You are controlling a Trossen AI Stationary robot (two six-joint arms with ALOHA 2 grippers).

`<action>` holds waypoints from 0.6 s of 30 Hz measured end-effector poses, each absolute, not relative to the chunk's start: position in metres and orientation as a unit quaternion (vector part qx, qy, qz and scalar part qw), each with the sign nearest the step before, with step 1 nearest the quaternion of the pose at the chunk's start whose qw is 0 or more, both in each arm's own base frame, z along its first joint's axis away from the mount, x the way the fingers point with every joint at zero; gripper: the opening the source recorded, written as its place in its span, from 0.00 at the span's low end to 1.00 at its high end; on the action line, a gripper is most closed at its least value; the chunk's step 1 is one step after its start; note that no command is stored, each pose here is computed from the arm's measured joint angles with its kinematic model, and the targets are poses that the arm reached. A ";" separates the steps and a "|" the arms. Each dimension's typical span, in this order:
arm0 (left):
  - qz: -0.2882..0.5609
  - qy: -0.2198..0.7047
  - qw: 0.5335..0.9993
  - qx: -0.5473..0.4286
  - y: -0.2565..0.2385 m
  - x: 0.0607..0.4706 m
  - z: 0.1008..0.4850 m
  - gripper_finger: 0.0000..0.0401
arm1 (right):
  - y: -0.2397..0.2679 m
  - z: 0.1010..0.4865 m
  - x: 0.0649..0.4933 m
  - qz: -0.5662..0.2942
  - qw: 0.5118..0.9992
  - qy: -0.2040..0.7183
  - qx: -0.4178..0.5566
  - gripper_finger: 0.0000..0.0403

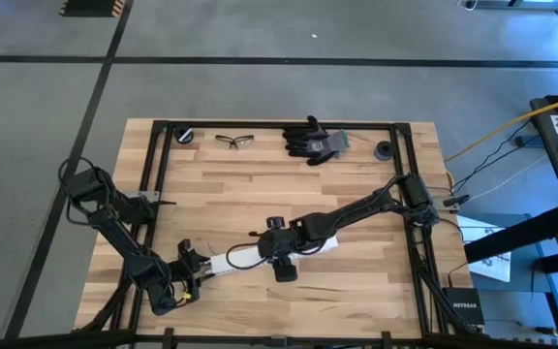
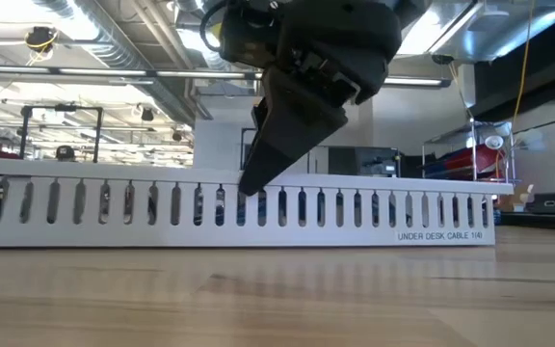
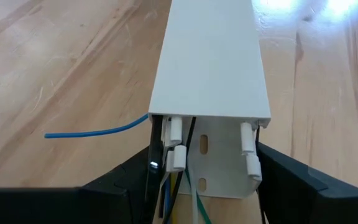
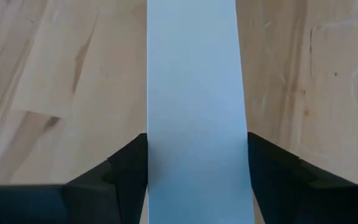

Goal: Ziptie cables
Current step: Close the white cable duct

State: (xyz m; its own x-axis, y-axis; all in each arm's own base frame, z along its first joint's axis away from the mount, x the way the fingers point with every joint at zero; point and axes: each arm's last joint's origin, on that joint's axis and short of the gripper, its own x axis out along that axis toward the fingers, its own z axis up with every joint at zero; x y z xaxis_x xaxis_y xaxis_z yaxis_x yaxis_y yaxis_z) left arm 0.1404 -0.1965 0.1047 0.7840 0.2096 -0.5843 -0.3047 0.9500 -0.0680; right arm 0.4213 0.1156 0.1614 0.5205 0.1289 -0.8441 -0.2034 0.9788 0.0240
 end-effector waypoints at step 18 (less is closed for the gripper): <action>0.139 0.301 0.940 -0.078 -0.195 0.142 0.105 0.51 | 0.119 0.152 0.434 0.100 0.893 0.437 -0.027 0.52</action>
State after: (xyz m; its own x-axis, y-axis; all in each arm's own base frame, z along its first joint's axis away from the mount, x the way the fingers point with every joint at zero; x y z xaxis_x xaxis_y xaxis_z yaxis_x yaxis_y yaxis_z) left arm 0.1421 -0.1953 0.1047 0.7806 0.2139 -0.5873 -0.3079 0.9493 -0.0634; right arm 0.4341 0.1192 0.1518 0.5980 0.1540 -0.7866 -0.2018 0.9787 0.0381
